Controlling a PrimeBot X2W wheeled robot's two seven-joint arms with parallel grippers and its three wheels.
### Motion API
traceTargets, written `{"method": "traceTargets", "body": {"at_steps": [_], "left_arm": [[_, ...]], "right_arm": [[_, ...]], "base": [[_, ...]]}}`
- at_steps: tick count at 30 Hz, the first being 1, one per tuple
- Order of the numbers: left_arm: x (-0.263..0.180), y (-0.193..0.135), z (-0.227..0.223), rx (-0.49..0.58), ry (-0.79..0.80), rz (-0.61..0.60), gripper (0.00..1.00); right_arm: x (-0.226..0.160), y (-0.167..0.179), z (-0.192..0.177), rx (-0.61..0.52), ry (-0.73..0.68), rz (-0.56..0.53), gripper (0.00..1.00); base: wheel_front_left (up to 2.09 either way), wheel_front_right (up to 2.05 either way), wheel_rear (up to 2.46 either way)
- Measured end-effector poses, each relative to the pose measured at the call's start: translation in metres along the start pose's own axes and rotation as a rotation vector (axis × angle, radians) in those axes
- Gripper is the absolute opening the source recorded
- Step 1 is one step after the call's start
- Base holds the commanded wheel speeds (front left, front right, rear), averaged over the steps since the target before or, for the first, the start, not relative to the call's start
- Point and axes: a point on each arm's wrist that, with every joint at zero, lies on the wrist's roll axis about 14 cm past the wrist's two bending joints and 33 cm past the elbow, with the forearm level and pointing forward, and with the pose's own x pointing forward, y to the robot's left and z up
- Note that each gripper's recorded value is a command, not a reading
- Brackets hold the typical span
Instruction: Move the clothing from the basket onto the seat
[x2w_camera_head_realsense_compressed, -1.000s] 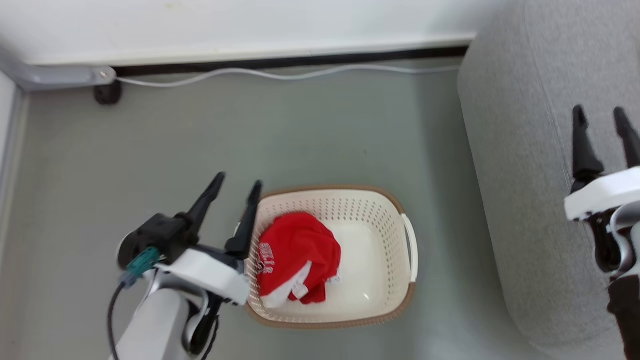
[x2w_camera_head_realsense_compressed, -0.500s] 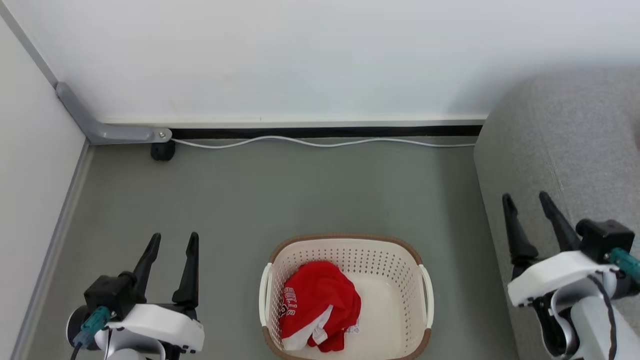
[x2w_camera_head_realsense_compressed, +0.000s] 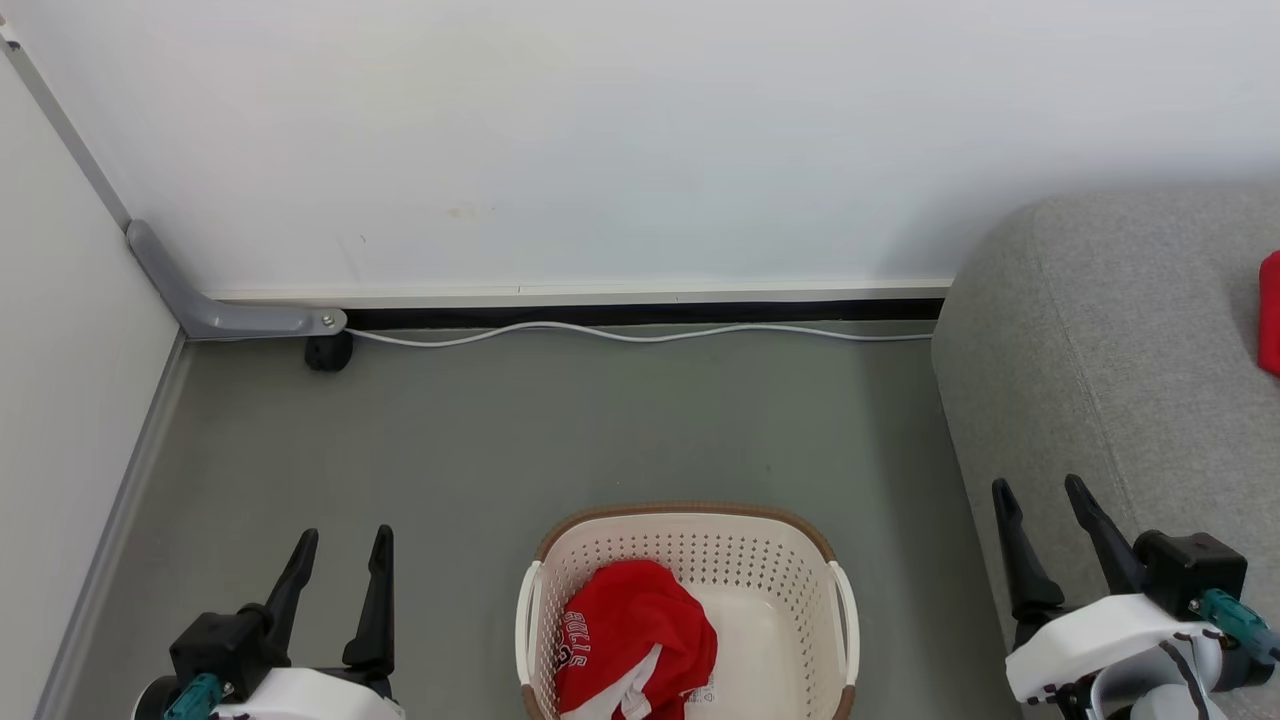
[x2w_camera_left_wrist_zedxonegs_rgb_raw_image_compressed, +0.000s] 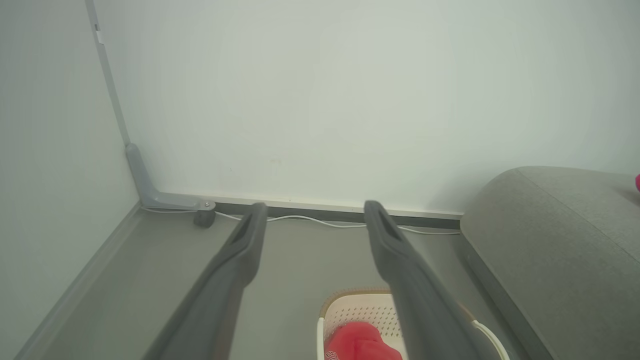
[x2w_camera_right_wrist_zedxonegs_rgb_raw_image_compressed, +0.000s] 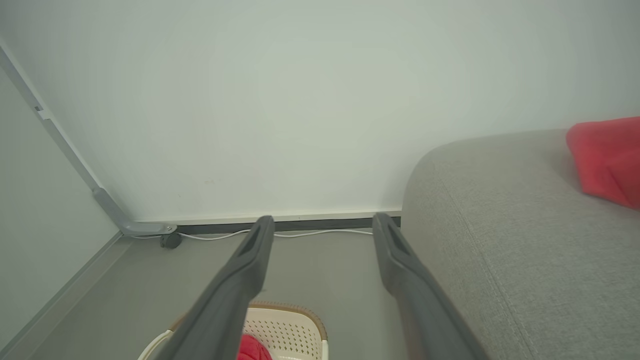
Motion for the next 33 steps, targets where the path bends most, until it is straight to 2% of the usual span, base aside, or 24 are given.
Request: {"method": "traceTargets", "body": {"at_steps": [20,27,33], "left_arm": [[-0.003,-0.008,-0.021,-0.007,0.064,-0.021,1.00],[0.007,-0.017,-0.053,-0.012,0.166,-0.045,1.00],[0.033,-0.031,-0.080,-0.023,0.243,-0.090,1.00]], "right_arm": [[0.001,-0.004,-0.007,0.016,0.010,-0.024,1.00],[0.029,-0.005,0.000,0.012,-0.013,-0.008,1.00],[0.056,-0.006,-0.010,0.000,0.007,0.016,1.00]], "base": [[0.00,0.00,0.00],[0.00,0.00,0.00],[0.00,0.00,0.00]]}}
